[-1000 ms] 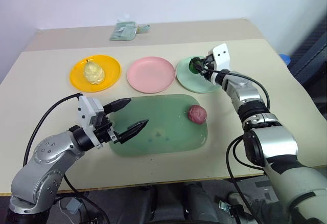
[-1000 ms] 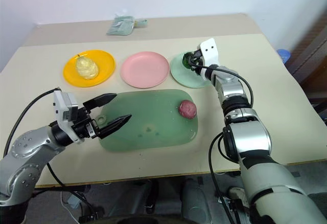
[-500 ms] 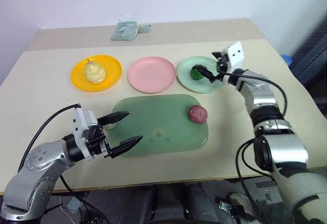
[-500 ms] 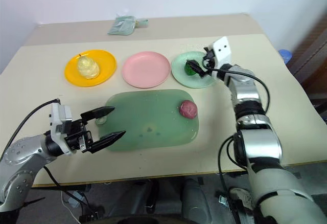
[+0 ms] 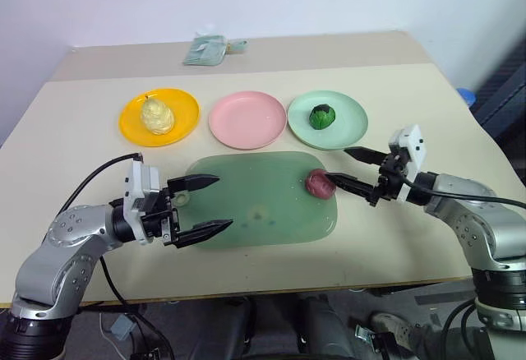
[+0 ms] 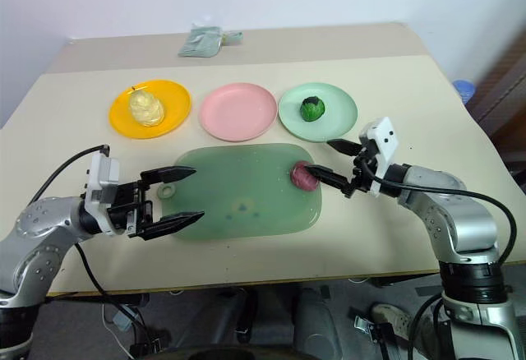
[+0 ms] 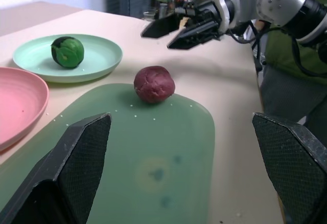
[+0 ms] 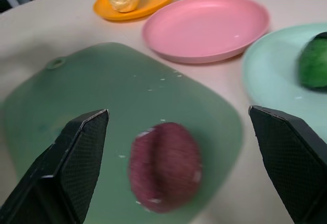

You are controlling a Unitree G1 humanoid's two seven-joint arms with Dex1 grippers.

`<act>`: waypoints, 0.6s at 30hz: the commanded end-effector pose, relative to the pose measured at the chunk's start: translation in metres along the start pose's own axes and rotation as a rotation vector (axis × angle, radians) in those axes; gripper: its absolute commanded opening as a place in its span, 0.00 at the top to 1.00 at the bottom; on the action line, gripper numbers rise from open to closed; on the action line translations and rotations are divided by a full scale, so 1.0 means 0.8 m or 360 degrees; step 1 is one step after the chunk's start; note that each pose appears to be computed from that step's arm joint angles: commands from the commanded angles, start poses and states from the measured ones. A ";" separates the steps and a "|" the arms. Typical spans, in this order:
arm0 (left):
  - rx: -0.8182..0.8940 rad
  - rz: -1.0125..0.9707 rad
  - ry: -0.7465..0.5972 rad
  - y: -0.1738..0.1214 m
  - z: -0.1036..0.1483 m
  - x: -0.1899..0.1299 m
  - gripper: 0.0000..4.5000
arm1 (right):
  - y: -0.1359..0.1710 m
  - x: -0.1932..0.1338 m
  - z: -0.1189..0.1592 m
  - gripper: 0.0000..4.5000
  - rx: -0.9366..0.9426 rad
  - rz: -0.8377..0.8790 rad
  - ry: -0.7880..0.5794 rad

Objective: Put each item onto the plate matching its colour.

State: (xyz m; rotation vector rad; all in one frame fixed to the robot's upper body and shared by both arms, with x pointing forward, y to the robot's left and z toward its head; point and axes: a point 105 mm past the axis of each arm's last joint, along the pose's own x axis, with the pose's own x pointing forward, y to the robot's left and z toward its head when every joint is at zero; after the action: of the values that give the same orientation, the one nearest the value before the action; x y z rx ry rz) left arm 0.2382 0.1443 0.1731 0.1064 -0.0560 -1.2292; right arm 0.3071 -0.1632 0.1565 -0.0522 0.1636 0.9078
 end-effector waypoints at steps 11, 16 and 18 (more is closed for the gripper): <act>0.0017 0.0055 0.0020 -0.010 -0.001 -0.009 0.00 | 0.006 0.039 -0.034 0.06 -0.0009 0.0069 0.0084; 0.0017 0.0119 0.0016 -0.012 -0.004 -0.012 0.00 | 0.001 0.046 -0.027 0.52 -0.0046 0.0052 0.0050; 0.0013 0.0159 0.0010 -0.011 -0.005 -0.014 0.00 | 0.001 0.049 -0.022 0.57 -0.0082 0.0052 0.0029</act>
State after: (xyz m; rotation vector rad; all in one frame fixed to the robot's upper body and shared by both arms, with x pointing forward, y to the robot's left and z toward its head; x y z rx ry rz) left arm 0.2283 0.1520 0.1579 0.0761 -0.0072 -1.1445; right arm 0.3259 -0.1384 0.1207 -0.0865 0.2189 0.9320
